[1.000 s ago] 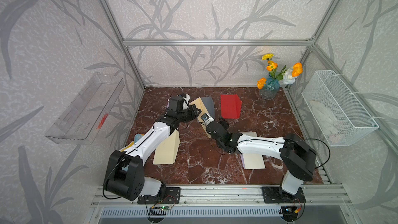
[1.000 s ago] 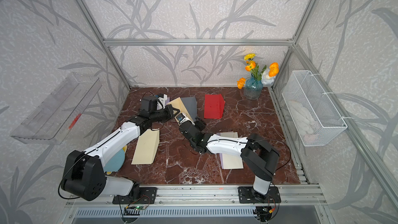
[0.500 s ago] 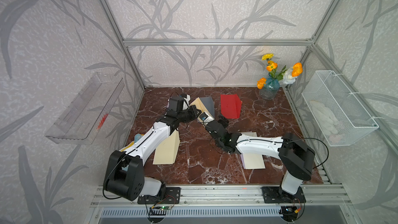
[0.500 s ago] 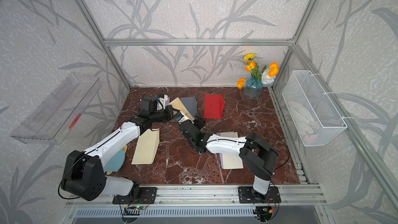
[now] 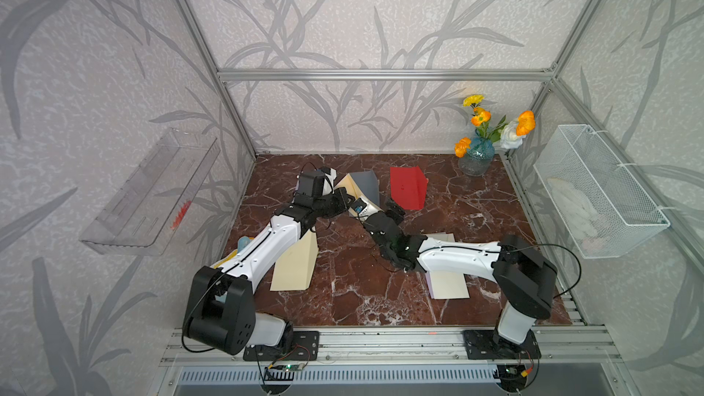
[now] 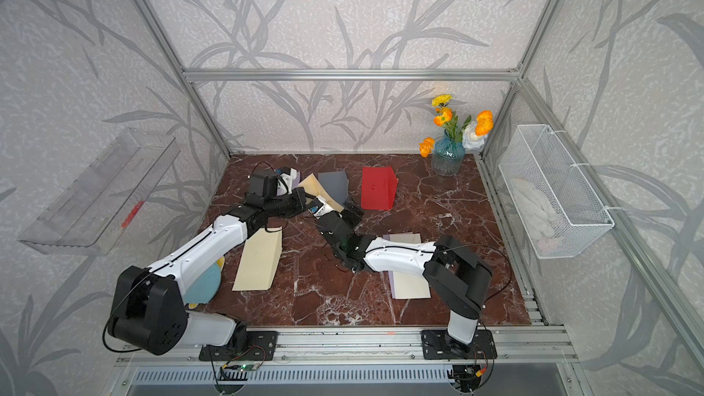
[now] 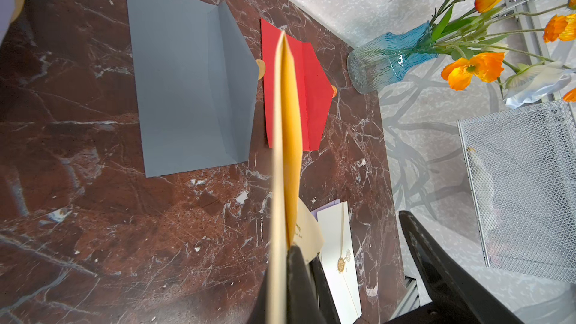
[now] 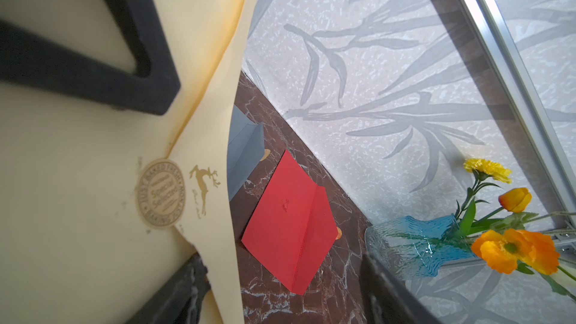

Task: Open the envelope
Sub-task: Open the envelope flap on the envelope.

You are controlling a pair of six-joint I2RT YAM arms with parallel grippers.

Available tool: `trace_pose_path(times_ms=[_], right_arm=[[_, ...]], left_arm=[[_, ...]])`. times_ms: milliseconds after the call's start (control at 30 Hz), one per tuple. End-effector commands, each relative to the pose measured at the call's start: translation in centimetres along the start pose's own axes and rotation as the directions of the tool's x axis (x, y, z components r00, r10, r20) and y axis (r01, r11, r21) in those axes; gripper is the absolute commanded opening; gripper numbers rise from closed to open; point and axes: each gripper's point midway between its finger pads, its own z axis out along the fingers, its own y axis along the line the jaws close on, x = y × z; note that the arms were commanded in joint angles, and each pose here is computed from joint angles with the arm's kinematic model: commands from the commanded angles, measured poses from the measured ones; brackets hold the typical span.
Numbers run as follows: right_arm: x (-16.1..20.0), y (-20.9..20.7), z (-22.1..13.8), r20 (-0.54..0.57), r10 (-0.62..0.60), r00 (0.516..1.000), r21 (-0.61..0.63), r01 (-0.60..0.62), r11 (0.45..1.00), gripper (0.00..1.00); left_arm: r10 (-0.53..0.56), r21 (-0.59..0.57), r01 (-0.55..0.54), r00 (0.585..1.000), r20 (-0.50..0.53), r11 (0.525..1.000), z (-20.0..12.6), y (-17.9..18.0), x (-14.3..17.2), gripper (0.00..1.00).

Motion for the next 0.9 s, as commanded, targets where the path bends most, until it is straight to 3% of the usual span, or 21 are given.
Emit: trace_pose_path(times_ms=[0, 867], right_arm=[[-2.0, -2.1, 0.0, 0.046, 0.069, 0.997, 0.068, -0.072, 0.995, 0.78], [-1.7, -3.7, 0.7, 0.040, 0.062, 0.997, 0.102, -0.066, 0.993, 0.81]], left_arm=[[0.019, 0.019, -0.017, 0.998, -0.068, 1.000, -0.6, -0.8, 1.5, 0.00], [0.049, 0.057, -0.043, 0.994, -0.096, 0.997, -0.4, -1.5, 1.8, 0.00]])
